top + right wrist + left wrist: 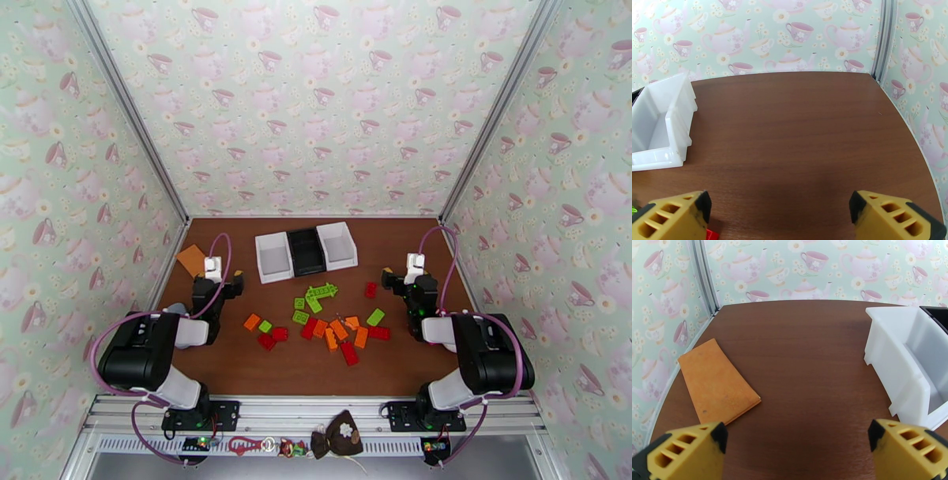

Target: Sort the legos into containers by color

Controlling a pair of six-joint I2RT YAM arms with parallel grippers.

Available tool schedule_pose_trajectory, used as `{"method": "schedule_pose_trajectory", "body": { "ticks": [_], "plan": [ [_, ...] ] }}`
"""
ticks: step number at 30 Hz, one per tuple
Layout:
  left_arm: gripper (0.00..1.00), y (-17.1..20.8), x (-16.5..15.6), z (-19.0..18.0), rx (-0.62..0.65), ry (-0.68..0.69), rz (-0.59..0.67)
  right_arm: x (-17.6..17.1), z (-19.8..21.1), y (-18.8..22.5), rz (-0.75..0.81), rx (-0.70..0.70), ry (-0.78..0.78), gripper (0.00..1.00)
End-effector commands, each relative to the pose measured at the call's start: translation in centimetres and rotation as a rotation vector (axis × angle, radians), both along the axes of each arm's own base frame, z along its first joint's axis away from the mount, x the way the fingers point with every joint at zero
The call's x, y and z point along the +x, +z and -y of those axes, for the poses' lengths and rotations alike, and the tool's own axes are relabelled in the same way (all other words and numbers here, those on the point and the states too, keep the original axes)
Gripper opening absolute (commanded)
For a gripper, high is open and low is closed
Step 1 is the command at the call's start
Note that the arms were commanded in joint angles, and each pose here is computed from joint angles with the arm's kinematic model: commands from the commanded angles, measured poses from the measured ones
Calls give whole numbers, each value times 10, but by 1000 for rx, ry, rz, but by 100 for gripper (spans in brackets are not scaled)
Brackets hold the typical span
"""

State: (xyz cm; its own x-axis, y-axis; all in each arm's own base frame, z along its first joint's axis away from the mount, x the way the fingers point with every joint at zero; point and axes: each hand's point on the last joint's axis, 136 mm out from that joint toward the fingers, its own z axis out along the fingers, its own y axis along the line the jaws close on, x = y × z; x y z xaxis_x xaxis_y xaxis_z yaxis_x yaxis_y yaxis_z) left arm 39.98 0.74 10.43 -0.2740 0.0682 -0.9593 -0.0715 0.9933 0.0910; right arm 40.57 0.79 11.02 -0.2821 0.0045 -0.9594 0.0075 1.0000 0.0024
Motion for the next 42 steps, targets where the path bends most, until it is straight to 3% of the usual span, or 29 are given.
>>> {"method": "schedule_pose_trajectory", "body": {
  "ticks": [1, 8, 16, 26, 35, 42],
  "plan": [
    [100, 12, -1, -9, -9, 63, 56, 2, -1, 7, 26, 15, 5, 99],
    [100, 34, -15, 0, 25, 40, 119, 2, -5, 33, 7, 11, 34, 99],
    [100, 62, -21, 40, 81, -95, 78, -4, -16, 76, -27, 50, 26, 99],
    [100, 93, -49, 145, 91, -512, 43, -28, -44, 83, -242, 191, -49, 99],
    [100, 90, -106, 248, 101, -1025, 31, -49, -76, 54, -434, 146, -25, 99],
    [100, 76, -127, 296, 89, -1193, 8, -47, -89, 22, -587, 105, -77, 99]
  ]
}}
